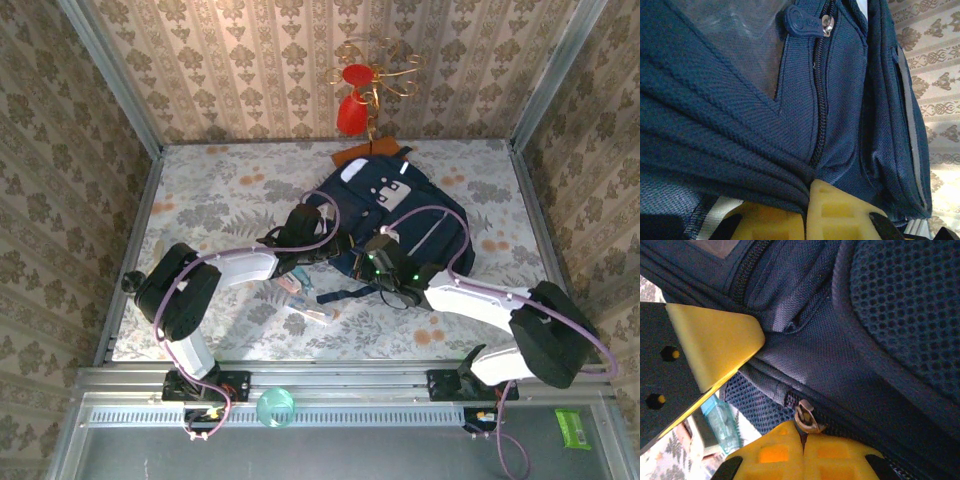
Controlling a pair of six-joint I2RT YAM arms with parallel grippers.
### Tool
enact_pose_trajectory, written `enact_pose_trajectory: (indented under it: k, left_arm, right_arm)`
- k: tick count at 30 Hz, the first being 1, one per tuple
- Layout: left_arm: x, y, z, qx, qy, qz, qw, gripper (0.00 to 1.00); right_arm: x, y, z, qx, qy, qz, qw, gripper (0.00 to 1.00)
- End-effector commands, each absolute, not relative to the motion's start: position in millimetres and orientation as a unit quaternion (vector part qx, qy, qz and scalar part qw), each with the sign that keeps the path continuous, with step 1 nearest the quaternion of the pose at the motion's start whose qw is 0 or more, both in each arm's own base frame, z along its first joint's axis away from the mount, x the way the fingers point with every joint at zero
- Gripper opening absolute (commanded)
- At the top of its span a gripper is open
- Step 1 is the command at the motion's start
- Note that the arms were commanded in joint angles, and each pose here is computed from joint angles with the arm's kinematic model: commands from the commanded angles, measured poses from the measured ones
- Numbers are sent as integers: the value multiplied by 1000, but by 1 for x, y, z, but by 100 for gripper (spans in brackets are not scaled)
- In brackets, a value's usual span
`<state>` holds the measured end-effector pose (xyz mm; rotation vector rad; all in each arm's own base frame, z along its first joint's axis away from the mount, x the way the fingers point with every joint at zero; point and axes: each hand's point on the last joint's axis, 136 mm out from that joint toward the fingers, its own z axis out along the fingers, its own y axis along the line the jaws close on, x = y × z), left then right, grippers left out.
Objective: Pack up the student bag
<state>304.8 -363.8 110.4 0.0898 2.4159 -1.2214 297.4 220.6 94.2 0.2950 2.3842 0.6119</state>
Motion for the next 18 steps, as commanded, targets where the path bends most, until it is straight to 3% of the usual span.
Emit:
enact_pose_trajectory:
  k: [1,18]
  left_arm:
    - [312,-341,89,27,890,-398,219,0]
    - [340,-316,81,6,894,-383,231,0]
  right_arm:
    - [291,183,86,140,920,183,316,0]
    - [243,141,62,112,962,181,170,0]
